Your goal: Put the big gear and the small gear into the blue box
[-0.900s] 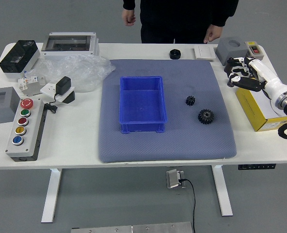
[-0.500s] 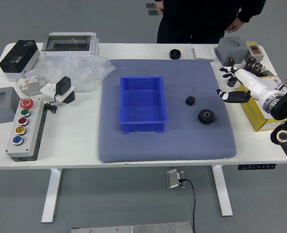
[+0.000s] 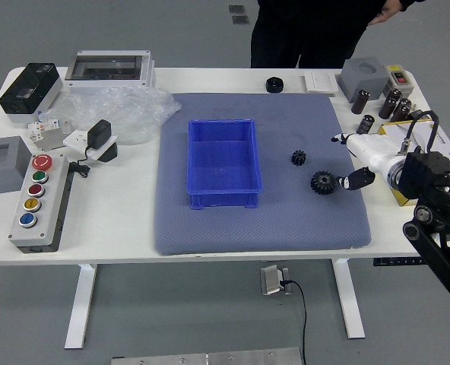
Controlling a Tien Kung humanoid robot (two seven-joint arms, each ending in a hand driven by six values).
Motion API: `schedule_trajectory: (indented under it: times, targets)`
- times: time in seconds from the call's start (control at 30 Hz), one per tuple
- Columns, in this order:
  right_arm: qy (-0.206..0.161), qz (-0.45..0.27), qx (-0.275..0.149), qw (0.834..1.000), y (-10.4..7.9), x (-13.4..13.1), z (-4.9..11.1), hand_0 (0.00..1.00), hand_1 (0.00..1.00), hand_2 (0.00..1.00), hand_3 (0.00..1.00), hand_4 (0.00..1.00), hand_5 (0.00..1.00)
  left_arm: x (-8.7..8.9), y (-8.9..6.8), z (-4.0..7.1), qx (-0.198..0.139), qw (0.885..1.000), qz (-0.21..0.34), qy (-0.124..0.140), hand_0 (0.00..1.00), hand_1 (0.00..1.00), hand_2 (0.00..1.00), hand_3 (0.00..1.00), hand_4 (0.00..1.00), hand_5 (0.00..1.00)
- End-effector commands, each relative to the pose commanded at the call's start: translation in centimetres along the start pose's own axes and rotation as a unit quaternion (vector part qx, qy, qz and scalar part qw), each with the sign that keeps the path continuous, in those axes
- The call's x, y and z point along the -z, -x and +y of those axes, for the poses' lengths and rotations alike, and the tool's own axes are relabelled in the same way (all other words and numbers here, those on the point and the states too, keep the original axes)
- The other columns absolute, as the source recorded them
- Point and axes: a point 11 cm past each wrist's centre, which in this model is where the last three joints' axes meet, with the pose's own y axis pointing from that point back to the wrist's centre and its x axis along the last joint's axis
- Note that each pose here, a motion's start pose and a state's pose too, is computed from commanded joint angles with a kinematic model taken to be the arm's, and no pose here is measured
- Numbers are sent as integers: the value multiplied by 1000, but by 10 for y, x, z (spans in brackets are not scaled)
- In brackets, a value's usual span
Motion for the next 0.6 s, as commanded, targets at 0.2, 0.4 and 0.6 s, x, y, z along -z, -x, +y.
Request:
schedule_trajectory:
  times: [0.2,0.4,0.6]
  targets:
    - [2,28,31,999,8,3,-6,904,839,896,945,743,176,0,0,0,0,1000,0,0,854,832,828,837,750,388]
    - [-2,47,44,998,9,11,-13,902,828,888,935,744,165,-1,-1,0,0,1000,0,1,854,832,828,836,749,389]
    - [-5,55,51,997,7,17,-19,889,817,863,930,742,167,0,-1,0,-1,1000,0,0,854,832,828,835,749,388]
